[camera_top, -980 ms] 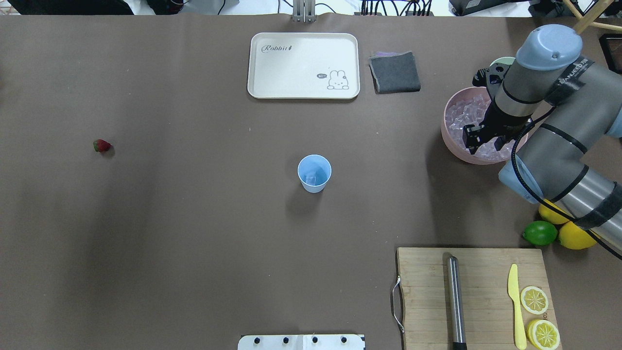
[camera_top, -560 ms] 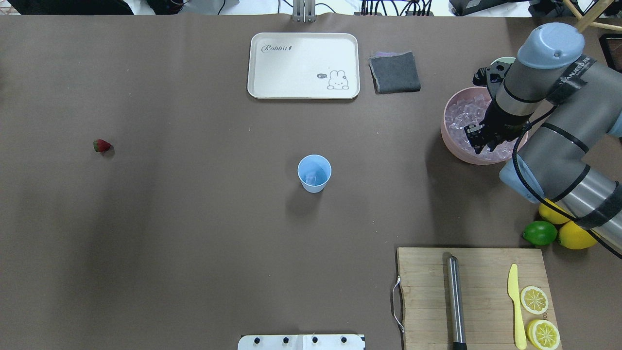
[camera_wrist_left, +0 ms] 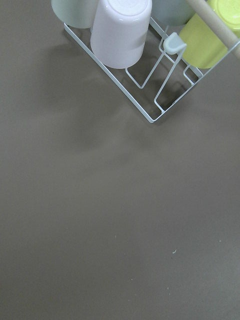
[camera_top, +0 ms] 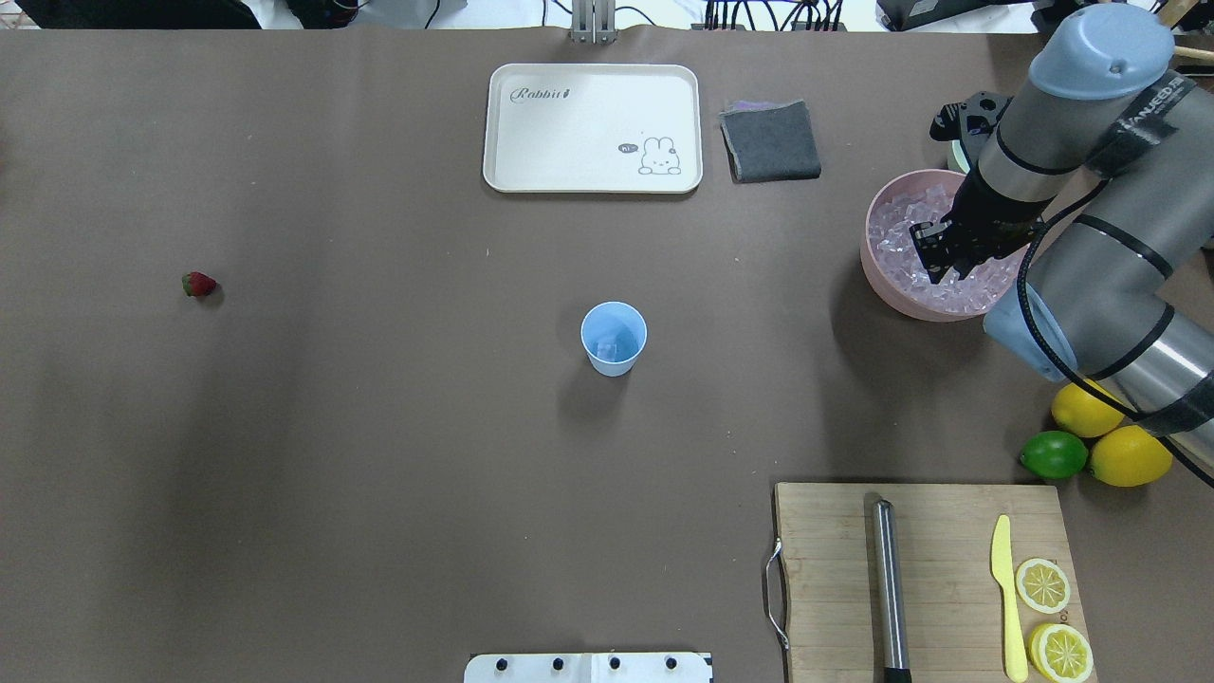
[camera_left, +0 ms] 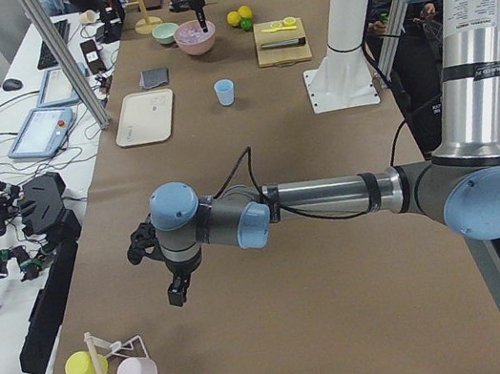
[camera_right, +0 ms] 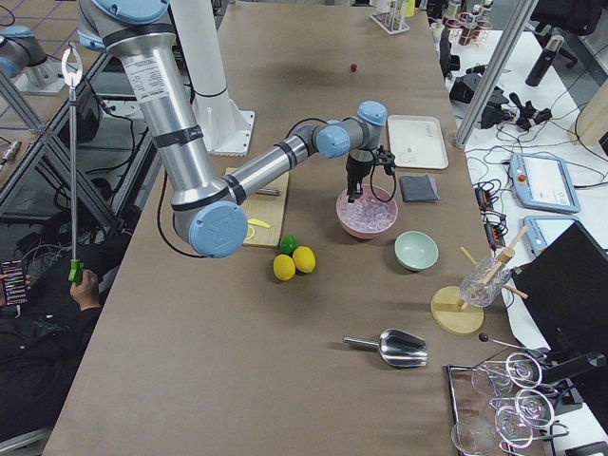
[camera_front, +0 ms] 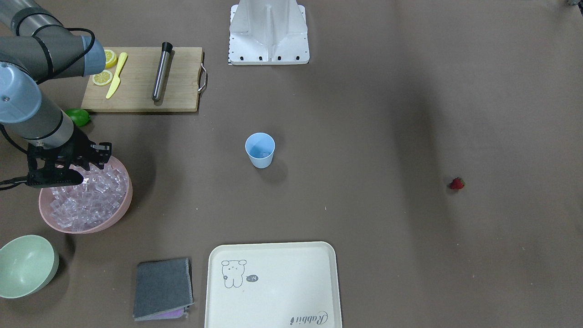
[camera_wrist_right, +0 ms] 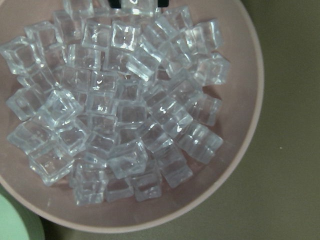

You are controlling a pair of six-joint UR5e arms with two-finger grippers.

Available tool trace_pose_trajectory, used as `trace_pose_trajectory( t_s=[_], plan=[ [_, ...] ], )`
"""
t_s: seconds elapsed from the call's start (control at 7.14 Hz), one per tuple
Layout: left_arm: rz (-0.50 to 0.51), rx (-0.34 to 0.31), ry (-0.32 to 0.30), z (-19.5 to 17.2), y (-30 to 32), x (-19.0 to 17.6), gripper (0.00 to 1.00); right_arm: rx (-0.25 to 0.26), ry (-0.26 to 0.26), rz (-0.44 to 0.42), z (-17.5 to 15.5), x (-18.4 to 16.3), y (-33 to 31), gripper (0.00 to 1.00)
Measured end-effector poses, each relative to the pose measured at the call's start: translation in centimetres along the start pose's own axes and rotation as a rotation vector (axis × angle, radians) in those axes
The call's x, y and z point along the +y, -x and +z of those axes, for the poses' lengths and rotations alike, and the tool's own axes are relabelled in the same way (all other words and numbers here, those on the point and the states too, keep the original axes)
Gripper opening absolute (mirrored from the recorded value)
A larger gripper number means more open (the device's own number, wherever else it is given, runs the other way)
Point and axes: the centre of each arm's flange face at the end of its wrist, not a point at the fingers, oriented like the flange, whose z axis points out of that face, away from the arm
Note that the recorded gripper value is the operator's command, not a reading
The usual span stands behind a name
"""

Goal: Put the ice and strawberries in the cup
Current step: 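Lower the right gripper into the ice and grasp a cube, then carry the ice cube with the right gripper over the blue cup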

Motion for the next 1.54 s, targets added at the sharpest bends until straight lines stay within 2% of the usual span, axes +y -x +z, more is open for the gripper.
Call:
trace_pose_trajectory(
  t_s=[0.28,0.56,0.7,0.98,1.26,1.54],
  plan=[
    [-0.001,0.000,0.001,0.1,0.0,0.0,0.98,-0.079,-0.041,-0.034,-5.8,-0.9,5.1,0.00],
    [-0.003,0.001,0.004,0.2,0.2,0.2,0.98,-0.191,-0.073,-0.004,-10.3,-1.3,11.9,0.00],
    [-0.006,0.001,0.007,0.3,0.3,0.3,0.98,-0.247,-0.079,0.011,-10.2,-0.7,15.4,0.00],
    [-0.009,0.001,0.013,0.6,0.6,0.4,0.98,-0.347,-0.099,0.042,-6.6,0.7,22.0,0.00],
    [-0.010,0.001,0.014,1.3,1.1,1.1,0.98,-0.388,-0.126,0.068,-3.0,2.6,27.1,0.00],
    [-0.011,0.001,0.015,1.8,1.6,1.5,0.98,-0.391,-0.140,0.077,-1.8,3.2,29.3,0.00]
  ],
)
